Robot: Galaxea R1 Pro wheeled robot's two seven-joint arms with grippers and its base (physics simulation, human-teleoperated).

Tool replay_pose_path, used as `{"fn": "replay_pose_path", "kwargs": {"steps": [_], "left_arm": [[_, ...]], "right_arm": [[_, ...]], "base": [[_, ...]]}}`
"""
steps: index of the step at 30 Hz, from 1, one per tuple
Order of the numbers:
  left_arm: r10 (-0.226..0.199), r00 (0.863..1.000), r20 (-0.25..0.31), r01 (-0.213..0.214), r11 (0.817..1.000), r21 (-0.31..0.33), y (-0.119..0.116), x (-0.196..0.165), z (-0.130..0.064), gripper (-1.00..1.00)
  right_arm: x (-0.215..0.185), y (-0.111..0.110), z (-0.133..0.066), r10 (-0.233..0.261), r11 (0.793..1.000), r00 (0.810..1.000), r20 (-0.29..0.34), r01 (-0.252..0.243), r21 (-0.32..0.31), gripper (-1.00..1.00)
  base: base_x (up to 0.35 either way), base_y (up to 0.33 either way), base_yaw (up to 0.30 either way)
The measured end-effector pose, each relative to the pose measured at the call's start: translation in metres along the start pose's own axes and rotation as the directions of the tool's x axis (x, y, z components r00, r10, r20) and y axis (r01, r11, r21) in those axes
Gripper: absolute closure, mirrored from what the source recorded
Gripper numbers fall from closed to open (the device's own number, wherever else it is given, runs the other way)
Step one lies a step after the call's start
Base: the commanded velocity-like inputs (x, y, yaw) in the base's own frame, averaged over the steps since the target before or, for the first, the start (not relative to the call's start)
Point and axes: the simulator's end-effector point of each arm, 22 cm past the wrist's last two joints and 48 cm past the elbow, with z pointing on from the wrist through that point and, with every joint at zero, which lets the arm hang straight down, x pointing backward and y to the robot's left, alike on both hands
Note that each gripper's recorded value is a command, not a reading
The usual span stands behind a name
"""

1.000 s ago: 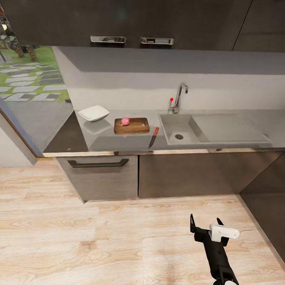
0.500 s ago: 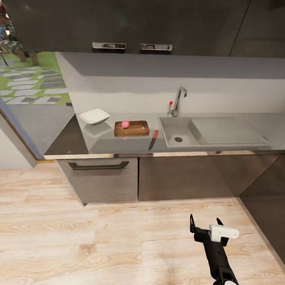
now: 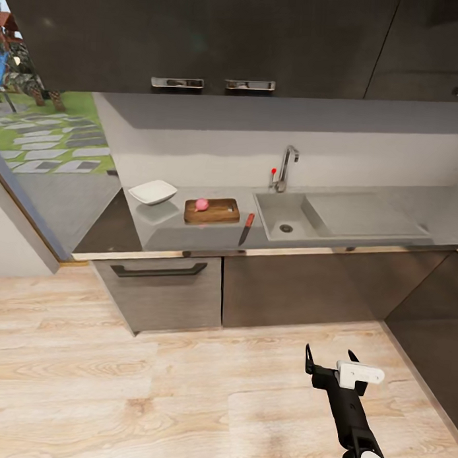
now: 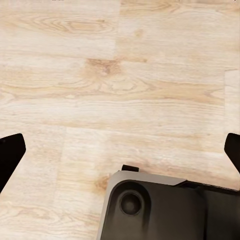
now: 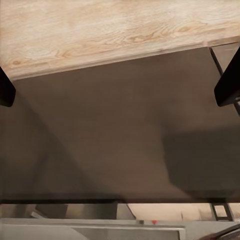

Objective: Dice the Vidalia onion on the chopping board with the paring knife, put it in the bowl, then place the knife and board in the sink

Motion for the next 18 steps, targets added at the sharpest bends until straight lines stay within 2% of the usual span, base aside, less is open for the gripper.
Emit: {"fn": "replay_pose_path", "kwargs": {"steps": [18], "left_arm": [[-0.005, 1.0, 0.028, 0.005, 1.0, 0.003, -0.001, -0.01, 0.002, -1.0]], "right_arm": [[-0.013, 0.0, -0.003, 0.005, 1.0, 1.0, 0.028, -0.005, 0.0, -1.0]], "base": [[0.0, 0.0, 0.0]]}}
